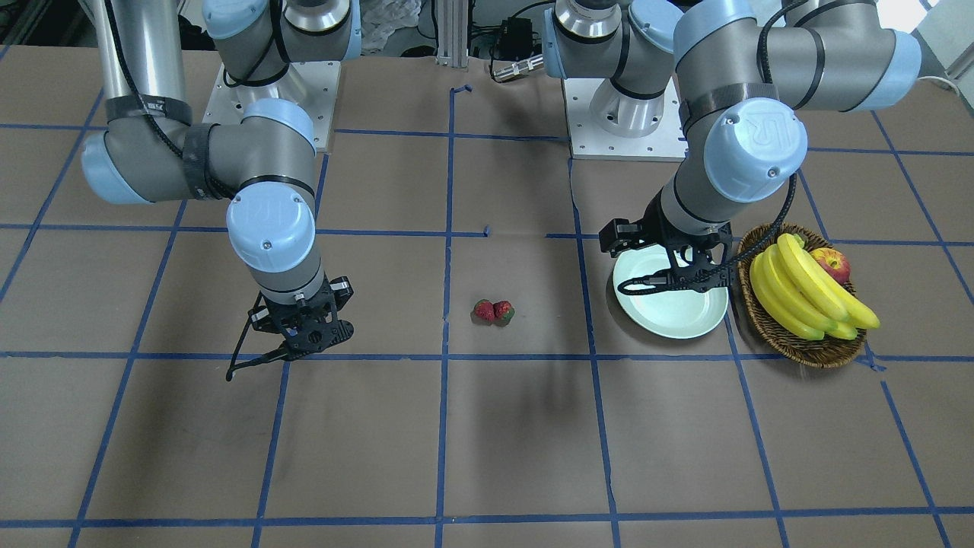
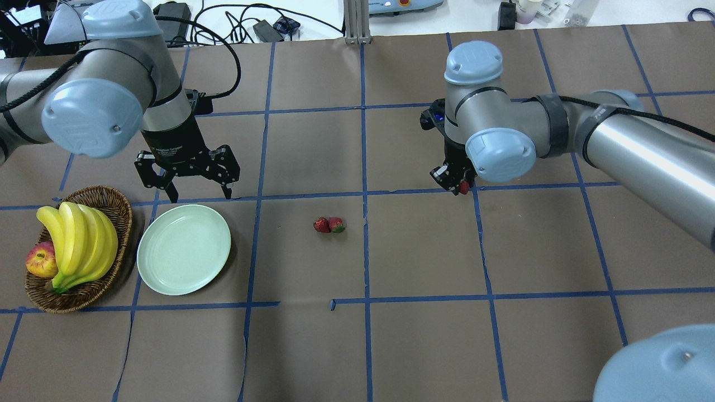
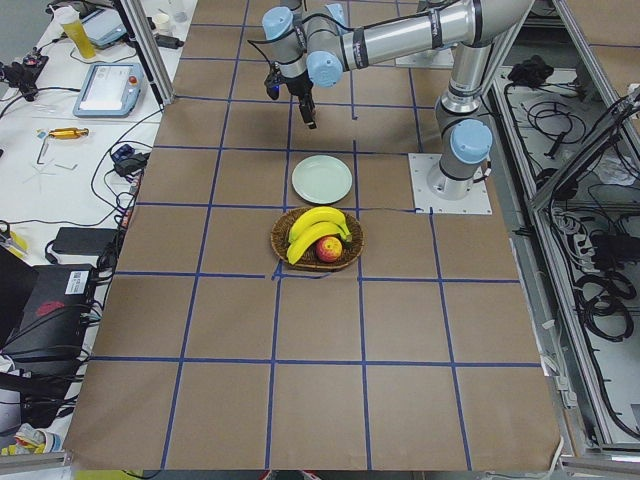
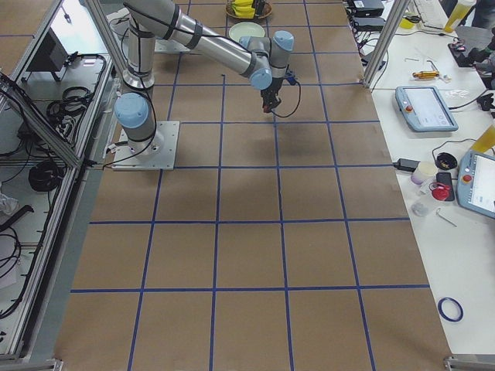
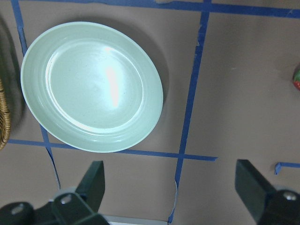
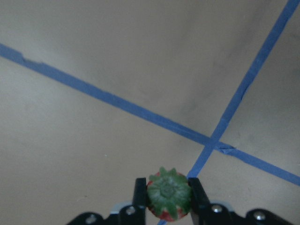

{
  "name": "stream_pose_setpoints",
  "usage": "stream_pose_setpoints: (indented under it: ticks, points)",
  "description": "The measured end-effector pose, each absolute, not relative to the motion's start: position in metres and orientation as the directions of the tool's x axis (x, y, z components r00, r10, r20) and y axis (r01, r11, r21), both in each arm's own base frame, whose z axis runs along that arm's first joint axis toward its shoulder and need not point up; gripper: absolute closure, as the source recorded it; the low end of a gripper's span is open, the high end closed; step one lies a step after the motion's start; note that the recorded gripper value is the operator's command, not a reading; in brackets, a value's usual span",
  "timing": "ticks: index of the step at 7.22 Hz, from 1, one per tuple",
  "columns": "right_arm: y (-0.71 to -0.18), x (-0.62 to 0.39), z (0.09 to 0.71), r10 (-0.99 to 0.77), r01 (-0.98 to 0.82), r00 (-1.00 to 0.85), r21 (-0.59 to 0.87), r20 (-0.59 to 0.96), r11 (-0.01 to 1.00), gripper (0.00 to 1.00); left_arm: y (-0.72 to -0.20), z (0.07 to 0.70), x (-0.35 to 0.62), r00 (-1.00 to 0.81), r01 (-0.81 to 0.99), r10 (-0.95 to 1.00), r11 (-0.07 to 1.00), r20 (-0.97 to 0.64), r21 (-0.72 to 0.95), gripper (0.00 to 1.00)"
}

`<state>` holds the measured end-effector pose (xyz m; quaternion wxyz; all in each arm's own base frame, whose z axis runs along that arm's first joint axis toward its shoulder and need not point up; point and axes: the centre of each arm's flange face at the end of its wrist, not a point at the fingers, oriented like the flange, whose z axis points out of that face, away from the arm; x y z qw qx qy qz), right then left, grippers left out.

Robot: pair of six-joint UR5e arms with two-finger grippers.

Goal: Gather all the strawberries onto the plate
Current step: 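Carry the strawberry to beside the plate and release it with the right gripper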

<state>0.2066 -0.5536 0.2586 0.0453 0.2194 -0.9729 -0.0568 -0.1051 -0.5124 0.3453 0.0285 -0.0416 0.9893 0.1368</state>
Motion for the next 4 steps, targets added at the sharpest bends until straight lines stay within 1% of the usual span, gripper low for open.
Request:
stream_pose_setpoints:
  ticks: [1,2,4]
  points:
    - [-0.558,0.238,0.288,-0.408,-0.402,-0.912,0.102,0.047,0.910,1.00,-0.512,0.348,-0.104,-0.995,-0.090,-0.075,0.961,-0.067,0.263,0.00]
    - [-0.551,0.280,0.308,-0.382,-0.380,-0.924,0.077,0.020,0.922,1.00,-0.513,0.351,-0.101,-0.995,-0.094,-0.080,0.962,-0.067,0.257,0.00]
    - [-0.516,0.368,0.314,-0.355,-0.357,-0.934,0.041,-0.038,0.933,1.00,-0.515,0.360,-0.086,-0.993,-0.110,-0.097,0.964,-0.064,0.241,0.00]
